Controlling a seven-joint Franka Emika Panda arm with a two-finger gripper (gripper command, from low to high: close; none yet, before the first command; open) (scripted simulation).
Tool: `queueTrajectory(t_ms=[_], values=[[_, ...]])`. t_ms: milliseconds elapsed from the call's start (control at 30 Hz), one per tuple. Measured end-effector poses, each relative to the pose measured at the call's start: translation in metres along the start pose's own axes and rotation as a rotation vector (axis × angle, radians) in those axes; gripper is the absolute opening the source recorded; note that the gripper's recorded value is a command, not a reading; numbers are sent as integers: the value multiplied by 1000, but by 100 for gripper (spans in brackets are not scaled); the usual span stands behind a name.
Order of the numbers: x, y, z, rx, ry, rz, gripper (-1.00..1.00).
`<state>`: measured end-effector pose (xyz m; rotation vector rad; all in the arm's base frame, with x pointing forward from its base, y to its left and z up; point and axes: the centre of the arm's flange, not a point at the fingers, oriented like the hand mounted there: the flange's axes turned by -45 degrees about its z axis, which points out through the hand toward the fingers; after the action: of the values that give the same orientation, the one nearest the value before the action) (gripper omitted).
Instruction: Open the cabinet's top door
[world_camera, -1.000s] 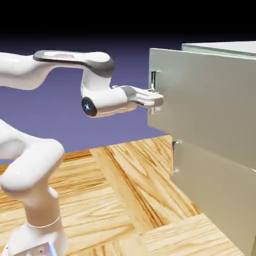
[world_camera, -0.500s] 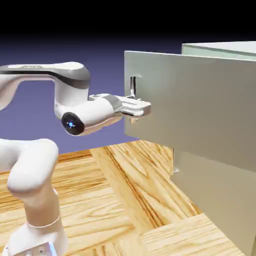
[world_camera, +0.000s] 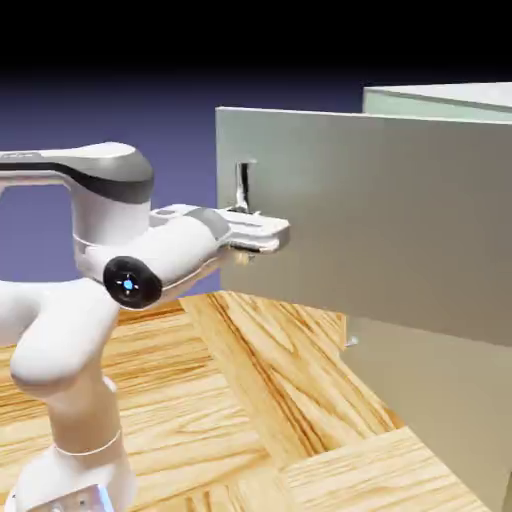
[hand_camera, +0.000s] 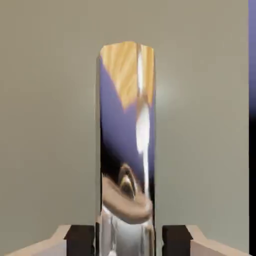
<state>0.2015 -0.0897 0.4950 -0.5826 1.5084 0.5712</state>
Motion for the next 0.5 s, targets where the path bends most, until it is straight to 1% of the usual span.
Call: queueTrajectory(t_ms=[233,500], values=[[-1,-2,-1,-7,-15,3,-100],[-1,-10,-25,-57,-15,1,-100]])
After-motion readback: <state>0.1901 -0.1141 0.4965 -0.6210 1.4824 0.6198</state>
